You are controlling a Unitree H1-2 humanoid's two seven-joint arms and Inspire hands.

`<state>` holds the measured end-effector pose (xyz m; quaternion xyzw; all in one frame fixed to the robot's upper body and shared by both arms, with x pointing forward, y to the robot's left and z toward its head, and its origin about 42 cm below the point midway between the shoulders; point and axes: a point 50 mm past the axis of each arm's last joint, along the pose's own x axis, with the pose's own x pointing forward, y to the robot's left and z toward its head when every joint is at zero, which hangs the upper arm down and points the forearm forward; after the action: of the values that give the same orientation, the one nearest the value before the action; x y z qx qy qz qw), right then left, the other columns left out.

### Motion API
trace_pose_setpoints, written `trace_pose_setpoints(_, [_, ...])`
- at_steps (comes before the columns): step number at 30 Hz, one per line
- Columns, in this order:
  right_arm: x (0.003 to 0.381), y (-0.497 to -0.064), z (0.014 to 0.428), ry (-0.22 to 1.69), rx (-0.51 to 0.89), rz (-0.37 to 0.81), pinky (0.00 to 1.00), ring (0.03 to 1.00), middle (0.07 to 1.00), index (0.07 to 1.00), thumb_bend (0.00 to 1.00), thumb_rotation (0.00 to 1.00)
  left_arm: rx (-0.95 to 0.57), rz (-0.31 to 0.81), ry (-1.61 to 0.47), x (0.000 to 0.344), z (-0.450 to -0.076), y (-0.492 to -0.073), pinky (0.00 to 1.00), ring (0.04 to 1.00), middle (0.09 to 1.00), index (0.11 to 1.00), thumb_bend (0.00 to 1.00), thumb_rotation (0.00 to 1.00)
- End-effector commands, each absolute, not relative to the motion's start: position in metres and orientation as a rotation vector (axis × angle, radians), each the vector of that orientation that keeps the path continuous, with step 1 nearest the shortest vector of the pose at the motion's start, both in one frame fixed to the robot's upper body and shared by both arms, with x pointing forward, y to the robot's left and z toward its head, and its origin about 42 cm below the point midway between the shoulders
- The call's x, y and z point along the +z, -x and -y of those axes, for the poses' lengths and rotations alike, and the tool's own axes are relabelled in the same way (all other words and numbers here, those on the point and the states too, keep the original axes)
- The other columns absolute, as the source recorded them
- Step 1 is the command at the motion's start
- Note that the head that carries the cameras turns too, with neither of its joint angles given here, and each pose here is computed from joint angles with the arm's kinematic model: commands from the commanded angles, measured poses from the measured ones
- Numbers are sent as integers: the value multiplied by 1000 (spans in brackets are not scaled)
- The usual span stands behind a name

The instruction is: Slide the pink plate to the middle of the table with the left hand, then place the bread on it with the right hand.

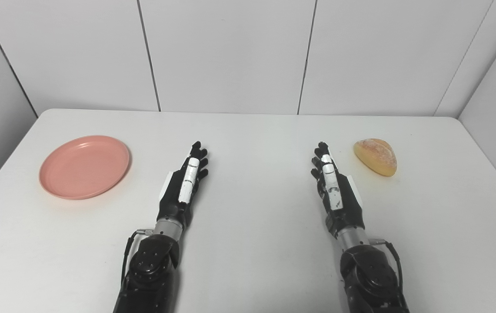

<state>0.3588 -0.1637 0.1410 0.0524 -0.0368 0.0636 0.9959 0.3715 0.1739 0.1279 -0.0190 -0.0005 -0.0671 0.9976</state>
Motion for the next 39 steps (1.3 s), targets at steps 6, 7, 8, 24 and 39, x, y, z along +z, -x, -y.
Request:
trace_pose_setpoints(6, [156, -364, 160, -116, 140, 123, 1000, 1000, 1000, 1000, 676, 979, -137, 88, 42, 149, -172, -380, 957, 964, 963, 958, 628, 1000])
trace_pose_setpoints(7, [156, -364, 160, -118, 139, 122, 1000, 1000, 1000, 1000, 676, 978, -137, 88, 38, 148, -172, -380, 957, 964, 963, 958, 628, 1000])
trace_pose_setpoints(8, [156, -364, 160, -120, 138, 122, 1000, 1000, 1000, 1000, 675, 972, -136, 88, 36, 148, -172, -379, 955, 962, 963, 959, 622, 1000])
trace_pose_setpoints(24, [156, -364, 160, -116, 140, 129, 1000, 1000, 1000, 1000, 683, 977, -136, 99, 33, 149, -172, -380, 950, 961, 962, 958, 622, 1000])
trace_pose_setpoints(39, [143, -360, 197, -147, 118, 139, 1000, 1000, 1000, 1000, 640, 959, -118, 149, 67, 159, -158, -386, 993, 993, 991, 989, 648, 1000])
